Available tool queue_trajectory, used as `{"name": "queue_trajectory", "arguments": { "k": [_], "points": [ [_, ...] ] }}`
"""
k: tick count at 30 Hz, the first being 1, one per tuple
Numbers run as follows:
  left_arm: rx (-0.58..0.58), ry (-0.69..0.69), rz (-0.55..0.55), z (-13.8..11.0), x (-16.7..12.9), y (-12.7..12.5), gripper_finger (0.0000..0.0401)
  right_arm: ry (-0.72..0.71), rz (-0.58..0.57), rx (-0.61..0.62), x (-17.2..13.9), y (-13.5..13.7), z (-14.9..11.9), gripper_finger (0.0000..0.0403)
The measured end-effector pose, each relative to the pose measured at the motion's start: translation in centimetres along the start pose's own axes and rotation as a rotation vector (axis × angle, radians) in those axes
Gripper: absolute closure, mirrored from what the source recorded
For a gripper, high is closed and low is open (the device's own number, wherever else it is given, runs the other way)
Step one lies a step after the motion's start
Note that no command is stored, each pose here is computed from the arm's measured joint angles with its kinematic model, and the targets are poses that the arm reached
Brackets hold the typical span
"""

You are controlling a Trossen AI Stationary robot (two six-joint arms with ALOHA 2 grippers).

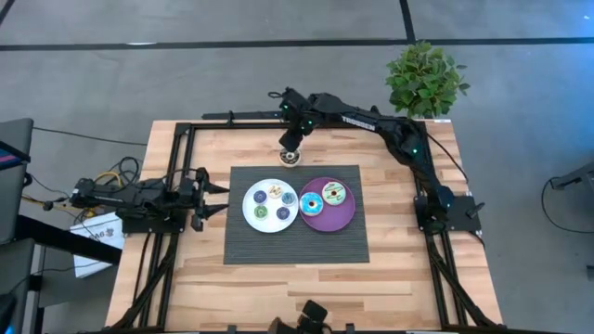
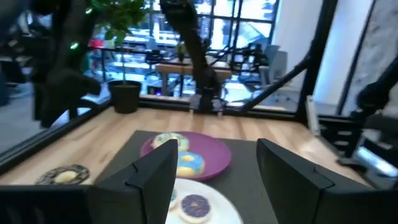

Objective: Pick & Place donuts
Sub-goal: Put the large black donut on the violet plate

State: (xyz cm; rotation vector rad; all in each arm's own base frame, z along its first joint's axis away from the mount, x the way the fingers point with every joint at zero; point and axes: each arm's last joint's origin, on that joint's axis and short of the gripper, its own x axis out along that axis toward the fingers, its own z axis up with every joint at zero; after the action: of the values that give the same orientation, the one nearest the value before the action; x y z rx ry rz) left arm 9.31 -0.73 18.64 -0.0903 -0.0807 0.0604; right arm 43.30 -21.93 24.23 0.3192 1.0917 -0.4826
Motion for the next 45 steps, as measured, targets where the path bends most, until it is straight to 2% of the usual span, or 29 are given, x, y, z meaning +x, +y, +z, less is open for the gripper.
{"name": "queue_trajectory", "arguments": {
  "k": [6,10,20,35,42,45],
  "points": [
    [0.001,-0.05,-0.069,-0.6,0.2,-0.2,0.0189,0.042,-0.007,-0.003,1.6,-0.3,-0.1,0.0167],
    [-0.002,-0.026,-0.067,-1.0,0.2,-0.1,0.0189,0.049,-0.005,-0.015,2.4,-0.3,-0.2,0.0141],
    [0.037,-0.01,-0.061,-1.2,0.2,-0.1,0.0189,0.141,0.011,-0.057,5.5,0.2,-1.2,0.0138],
    [0.033,0.023,-0.064,-1.5,0.2,-0.1,0.0189,0.084,0.023,-0.068,5.8,0.3,-0.8,0.0138],
    [0.032,0.024,-0.062,-1.6,0.2,-0.1,0.0189,0.142,0.032,-0.064,7.1,0.3,-2.1,0.0138],
    [0.032,0.024,-0.061,-1.6,0.2,-0.1,0.0189,0.114,0.038,-0.065,7.1,0.4,-1.8,0.0138]
  ]
}}
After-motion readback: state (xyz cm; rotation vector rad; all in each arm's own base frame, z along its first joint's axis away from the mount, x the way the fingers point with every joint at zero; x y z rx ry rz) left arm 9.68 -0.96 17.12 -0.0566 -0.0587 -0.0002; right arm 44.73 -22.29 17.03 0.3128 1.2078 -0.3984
